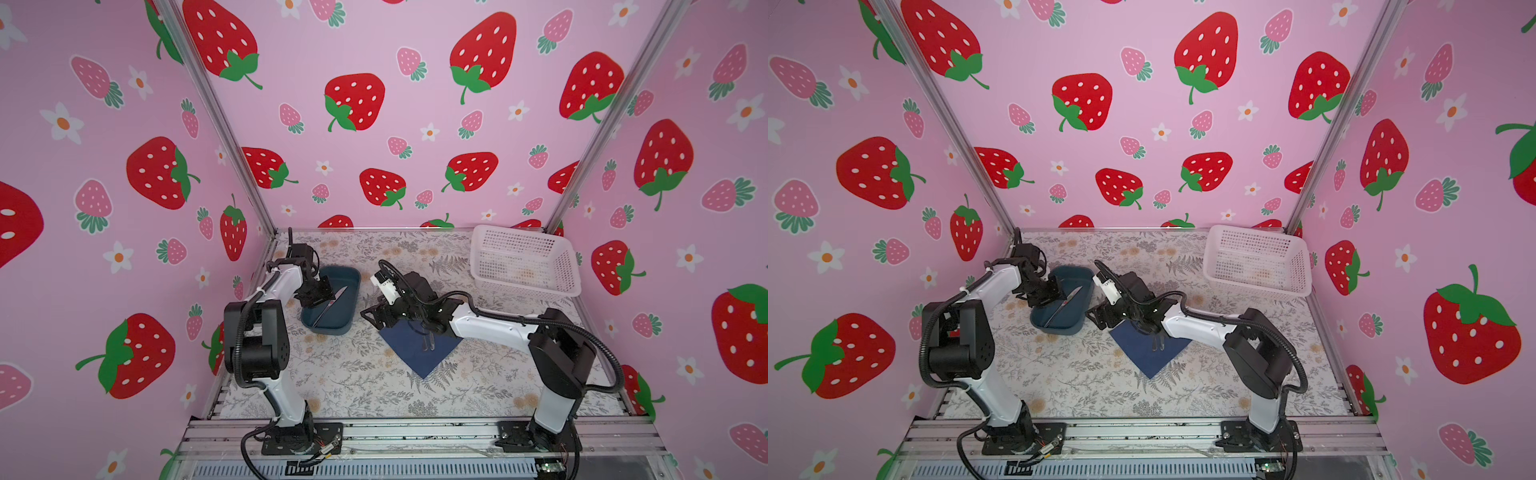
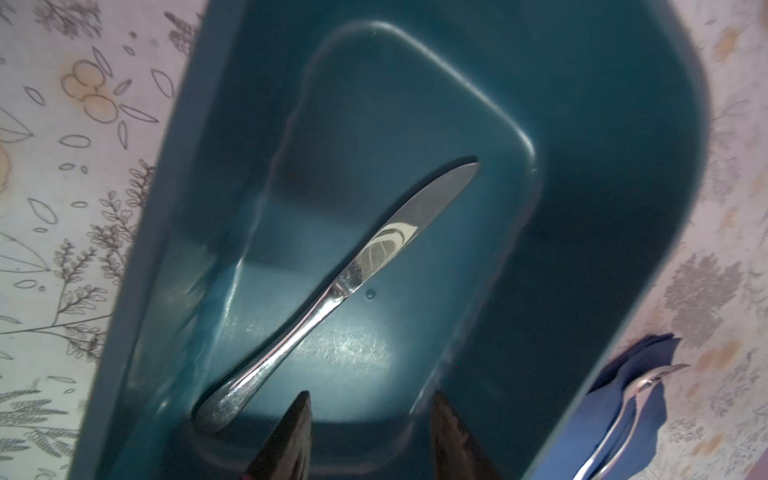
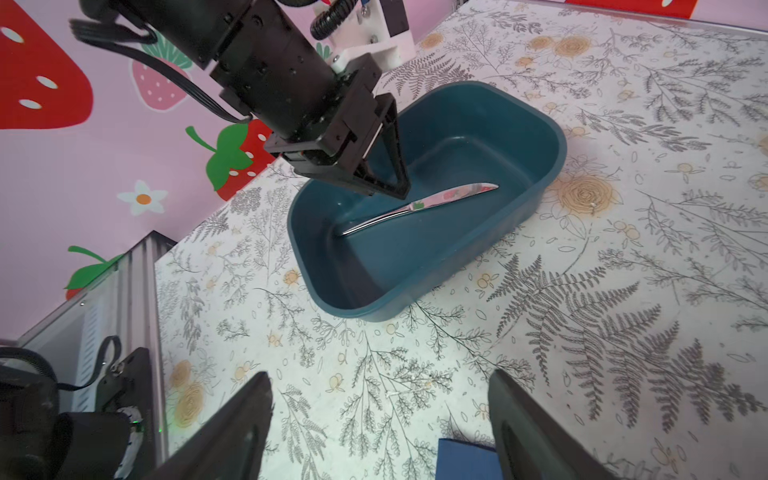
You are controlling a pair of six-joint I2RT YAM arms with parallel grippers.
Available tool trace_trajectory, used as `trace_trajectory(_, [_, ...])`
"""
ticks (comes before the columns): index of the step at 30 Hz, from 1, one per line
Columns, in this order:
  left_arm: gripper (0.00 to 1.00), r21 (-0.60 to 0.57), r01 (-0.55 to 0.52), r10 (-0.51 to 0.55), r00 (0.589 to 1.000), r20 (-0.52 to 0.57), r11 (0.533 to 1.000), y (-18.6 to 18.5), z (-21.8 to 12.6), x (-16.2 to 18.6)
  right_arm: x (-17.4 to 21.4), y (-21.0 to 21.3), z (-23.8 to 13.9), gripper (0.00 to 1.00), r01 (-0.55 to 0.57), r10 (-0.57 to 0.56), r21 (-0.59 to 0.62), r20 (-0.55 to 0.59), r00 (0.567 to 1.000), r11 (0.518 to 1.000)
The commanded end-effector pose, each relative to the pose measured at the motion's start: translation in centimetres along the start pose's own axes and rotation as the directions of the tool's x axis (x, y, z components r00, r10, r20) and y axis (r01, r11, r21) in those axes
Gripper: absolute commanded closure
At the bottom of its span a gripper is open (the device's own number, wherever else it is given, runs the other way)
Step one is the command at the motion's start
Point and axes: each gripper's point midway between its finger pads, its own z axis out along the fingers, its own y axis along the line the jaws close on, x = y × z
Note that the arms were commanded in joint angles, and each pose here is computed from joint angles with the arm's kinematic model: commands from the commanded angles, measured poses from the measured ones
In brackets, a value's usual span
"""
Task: Place the utensils on the paper napkin and roll it up
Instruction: 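Move the left gripper over the teal tray and lower onto the knife, then close the left gripper on the knife handle inside the teal tray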
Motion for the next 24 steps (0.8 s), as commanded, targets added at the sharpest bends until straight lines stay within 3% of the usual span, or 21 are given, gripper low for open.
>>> trace_trajectory(1, [0.52, -0.039, -0.055, 0.052, 0.996, -0.07, 0.998, 0.3, -0.3, 0.6, -1.1, -0.2, 0.2, 0.14, 0.044, -0.044, 0.032, 0.008, 0.999, 0.999])
trace_trajectory(9, [0.52, -0.122, -0.069, 0.059, 0.995, -0.083, 0.99, 1.8, 0.8, 0.4, -0.6, -0.7, 0.8, 0.12, 0.037, -0.037, 0.048, -0.011, 0.999, 0.998])
trace_trajectory(11, [0.52, -0.124, -0.069, 0.058, 0.994, -0.088, 0.99, 1.9, 1.2, 0.5, -0.4, -0.7, 1.0, 0.0, 0.031, -0.03, 0.045, -0.021, 0.999, 0.999])
trace_trajectory(24, [0.51, -0.193, -0.097, 0.077, 0.991, -0.111, 0.976, 3.0, 2.8, -0.1, 0.3, -1.2, 2.0, 0.0, 0.009, -0.007, 0.045, -0.045, 0.999, 0.999])
